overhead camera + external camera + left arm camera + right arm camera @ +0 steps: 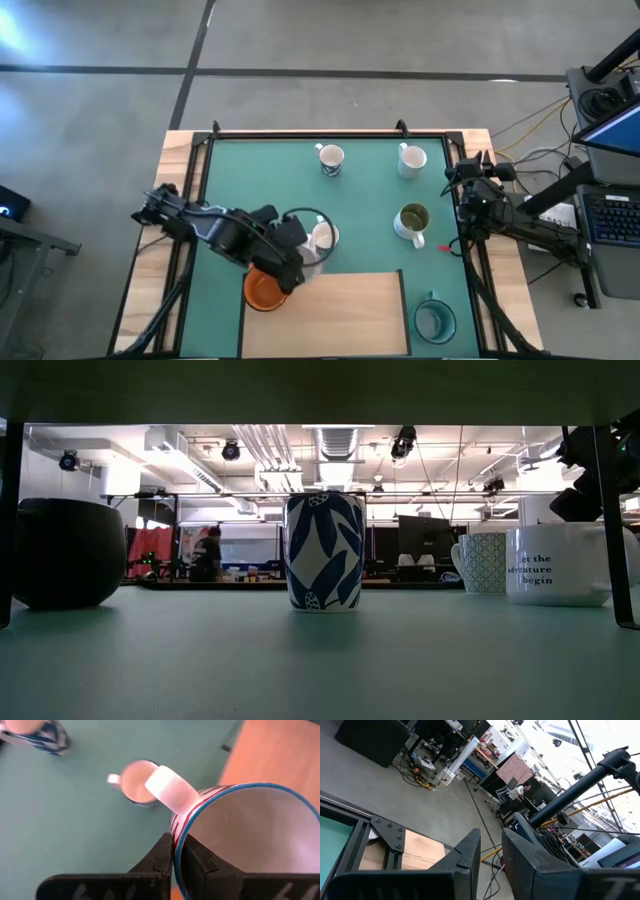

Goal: Place coffee mugs
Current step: Put the red patterned mug on the shelf

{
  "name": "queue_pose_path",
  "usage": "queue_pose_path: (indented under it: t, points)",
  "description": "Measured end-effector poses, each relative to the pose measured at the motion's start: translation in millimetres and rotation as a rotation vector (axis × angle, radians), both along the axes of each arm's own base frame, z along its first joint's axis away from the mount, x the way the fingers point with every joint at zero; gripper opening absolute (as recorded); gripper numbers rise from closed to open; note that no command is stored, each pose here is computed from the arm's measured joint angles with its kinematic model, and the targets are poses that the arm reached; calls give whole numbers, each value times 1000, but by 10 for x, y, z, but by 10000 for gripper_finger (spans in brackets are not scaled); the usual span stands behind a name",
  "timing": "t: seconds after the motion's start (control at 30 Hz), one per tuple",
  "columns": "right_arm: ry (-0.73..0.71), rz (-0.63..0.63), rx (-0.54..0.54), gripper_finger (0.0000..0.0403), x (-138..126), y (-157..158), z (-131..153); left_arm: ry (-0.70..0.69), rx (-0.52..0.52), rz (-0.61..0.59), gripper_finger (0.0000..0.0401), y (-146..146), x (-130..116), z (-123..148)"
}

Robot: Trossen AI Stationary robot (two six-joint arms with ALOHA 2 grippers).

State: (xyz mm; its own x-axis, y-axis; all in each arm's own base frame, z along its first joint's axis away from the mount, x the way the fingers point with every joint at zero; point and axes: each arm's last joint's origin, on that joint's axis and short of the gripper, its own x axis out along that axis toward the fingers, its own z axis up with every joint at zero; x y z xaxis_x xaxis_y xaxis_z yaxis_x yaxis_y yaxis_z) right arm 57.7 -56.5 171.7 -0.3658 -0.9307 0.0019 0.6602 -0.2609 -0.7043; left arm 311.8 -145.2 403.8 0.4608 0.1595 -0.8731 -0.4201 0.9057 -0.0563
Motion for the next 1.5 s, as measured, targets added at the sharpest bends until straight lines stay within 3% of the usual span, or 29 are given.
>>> queue_pose_path:
  t: [0.33, 1.5]
  points:
    - [0, 0, 0, 68, 0, 0, 1, 73, -73, -71, 5, -233, 104, -193]
    - [1, 0, 0, 68, 0, 0, -1, 130, -122, -113, 16, -228, 192, -312]
